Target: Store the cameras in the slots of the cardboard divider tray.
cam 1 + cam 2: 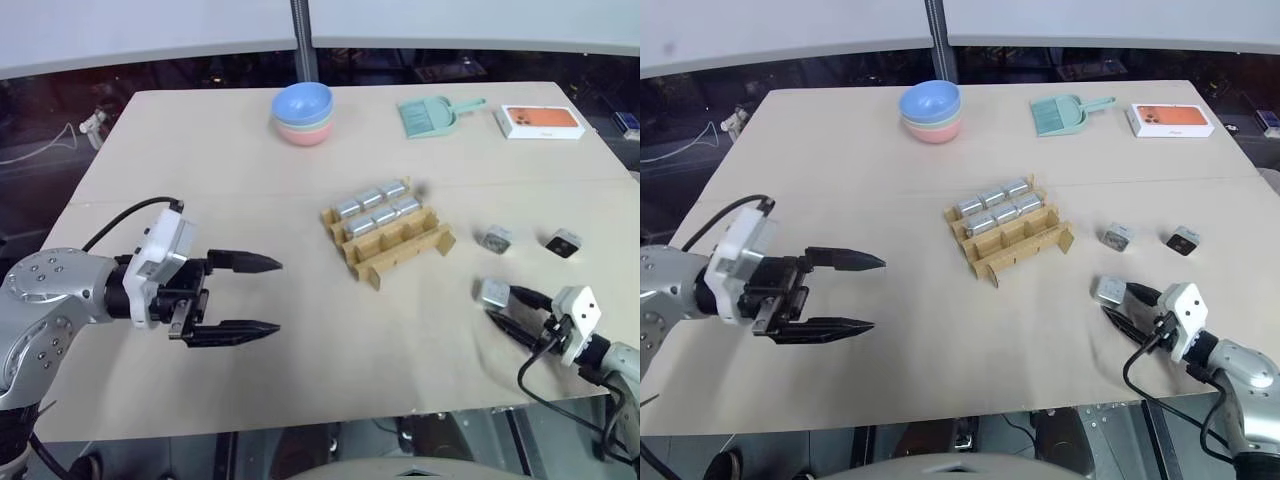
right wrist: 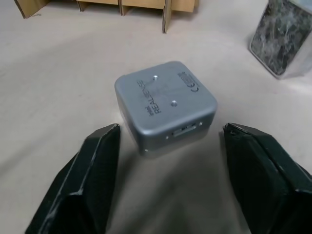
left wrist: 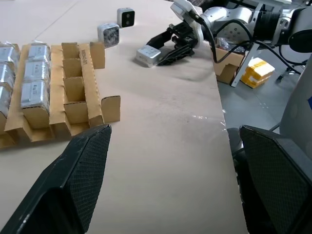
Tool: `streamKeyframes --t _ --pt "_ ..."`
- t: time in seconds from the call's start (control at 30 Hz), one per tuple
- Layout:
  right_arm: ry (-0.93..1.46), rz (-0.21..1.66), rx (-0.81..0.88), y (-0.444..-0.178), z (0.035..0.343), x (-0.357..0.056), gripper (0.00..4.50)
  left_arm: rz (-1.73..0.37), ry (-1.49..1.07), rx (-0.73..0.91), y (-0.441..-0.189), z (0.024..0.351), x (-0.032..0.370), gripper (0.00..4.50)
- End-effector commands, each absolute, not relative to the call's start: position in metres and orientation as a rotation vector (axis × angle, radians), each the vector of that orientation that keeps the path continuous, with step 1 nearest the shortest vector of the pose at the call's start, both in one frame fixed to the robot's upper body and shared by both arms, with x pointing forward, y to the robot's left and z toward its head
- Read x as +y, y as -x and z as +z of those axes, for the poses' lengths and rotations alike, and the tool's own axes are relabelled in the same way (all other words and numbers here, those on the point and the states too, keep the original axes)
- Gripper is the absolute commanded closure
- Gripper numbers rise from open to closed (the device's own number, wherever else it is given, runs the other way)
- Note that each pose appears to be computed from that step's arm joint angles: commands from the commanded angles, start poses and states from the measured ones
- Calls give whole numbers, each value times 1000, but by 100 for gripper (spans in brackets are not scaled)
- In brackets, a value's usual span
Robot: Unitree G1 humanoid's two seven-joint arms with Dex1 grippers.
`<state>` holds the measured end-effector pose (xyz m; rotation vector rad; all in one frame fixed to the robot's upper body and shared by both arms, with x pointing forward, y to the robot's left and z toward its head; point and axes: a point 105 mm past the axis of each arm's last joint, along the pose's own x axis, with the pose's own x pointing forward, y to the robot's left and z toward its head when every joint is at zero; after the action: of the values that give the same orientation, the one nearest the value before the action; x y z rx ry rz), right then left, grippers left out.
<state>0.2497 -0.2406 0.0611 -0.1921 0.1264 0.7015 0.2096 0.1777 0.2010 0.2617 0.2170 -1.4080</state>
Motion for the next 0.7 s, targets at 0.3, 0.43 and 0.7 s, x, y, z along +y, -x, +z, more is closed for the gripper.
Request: streamKeyframes --t 0.3,0.43,0.7 --pt "230 701 83 -258 69 -242 116 -1401 -290 194 -208 207 179 12" --pt "223 724 90 -256 67 -239 116 -1400 -289 195 -208 206 179 12" --pt "221 721 78 -254 67 -237 282 -1385 -260 199 -208 204 179 12"
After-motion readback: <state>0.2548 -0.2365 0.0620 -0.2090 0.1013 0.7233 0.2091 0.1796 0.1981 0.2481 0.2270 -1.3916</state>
